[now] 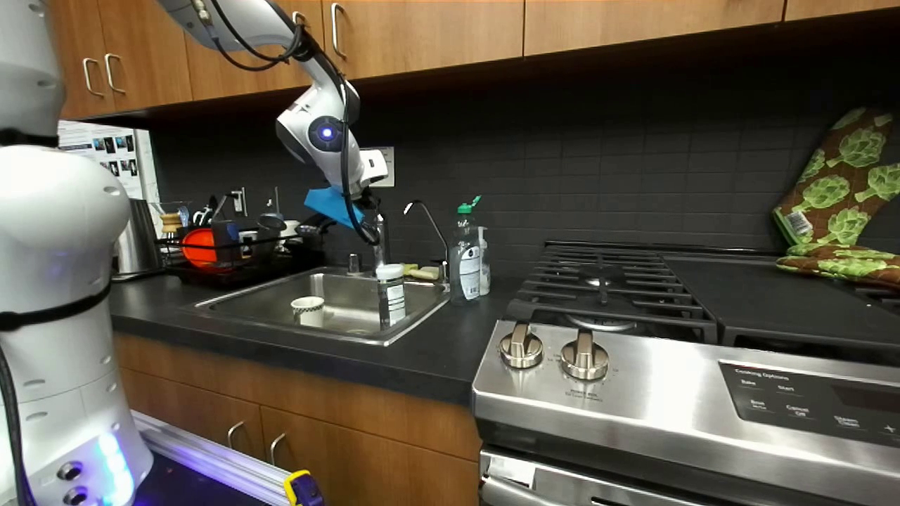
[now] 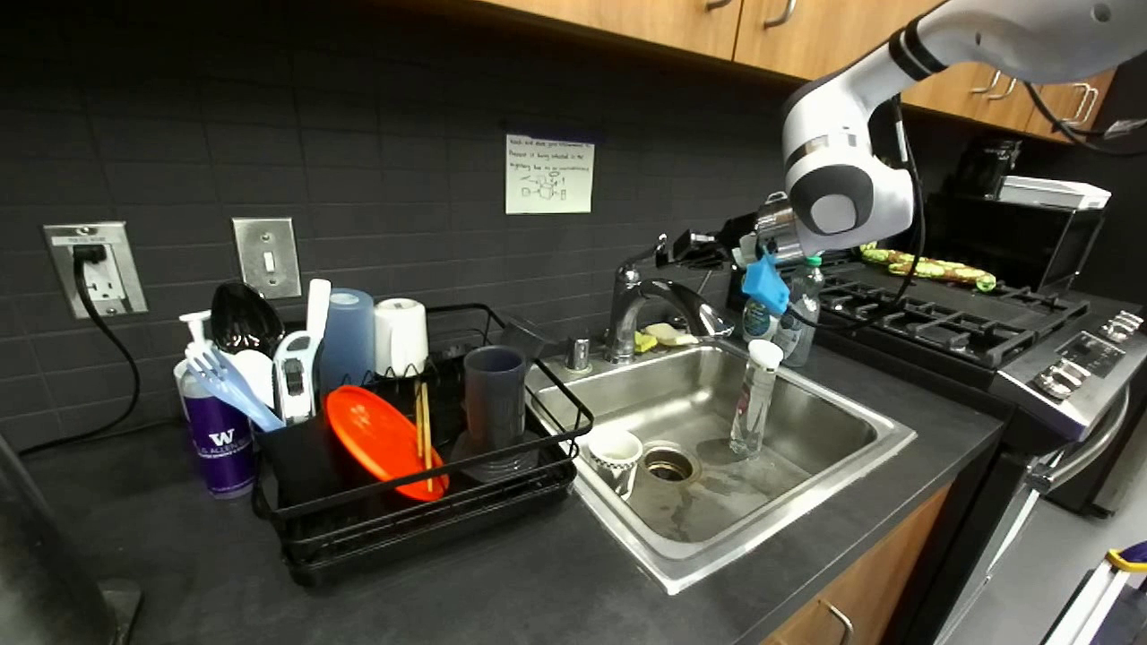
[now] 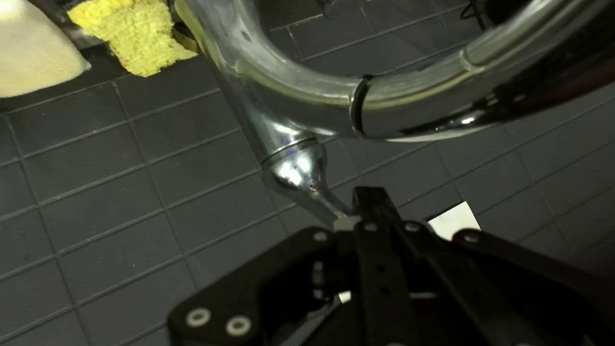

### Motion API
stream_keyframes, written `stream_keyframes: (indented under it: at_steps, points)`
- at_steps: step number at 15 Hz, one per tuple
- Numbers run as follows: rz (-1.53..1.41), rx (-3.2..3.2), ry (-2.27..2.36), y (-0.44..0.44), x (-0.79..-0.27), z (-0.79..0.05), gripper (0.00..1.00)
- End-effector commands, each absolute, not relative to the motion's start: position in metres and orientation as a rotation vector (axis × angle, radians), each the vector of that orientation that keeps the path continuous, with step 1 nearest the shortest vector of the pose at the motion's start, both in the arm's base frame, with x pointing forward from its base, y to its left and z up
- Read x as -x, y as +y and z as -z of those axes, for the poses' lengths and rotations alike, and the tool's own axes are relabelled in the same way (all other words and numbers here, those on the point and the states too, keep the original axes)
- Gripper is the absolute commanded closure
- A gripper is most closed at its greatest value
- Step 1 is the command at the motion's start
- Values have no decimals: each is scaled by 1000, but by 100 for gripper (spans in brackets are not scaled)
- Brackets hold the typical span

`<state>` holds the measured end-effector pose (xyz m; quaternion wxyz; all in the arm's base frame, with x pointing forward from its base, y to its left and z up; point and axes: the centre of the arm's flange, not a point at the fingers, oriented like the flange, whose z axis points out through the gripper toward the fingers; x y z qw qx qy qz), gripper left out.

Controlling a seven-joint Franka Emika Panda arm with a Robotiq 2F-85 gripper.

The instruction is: Open the tap

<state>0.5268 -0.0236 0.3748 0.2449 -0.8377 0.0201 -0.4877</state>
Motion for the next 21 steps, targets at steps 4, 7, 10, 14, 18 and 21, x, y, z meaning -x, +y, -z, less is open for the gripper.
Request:
stream_keyframes:
  at_steps: [4, 7, 10, 14, 18, 21]
  points:
    - [1440, 2299, 72, -23, -533, -396, 100]
    - [1458, 2296, 62, -23, -534, -398, 100]
    - [1478, 2298, 46, -23, -534, -401, 100]
    - [1506, 2295, 34, -22, -535, -405, 100]
    - [1529, 2291, 12, -20, -536, -409, 100]
    - [1548, 2288, 2, -19, -536, -413, 100]
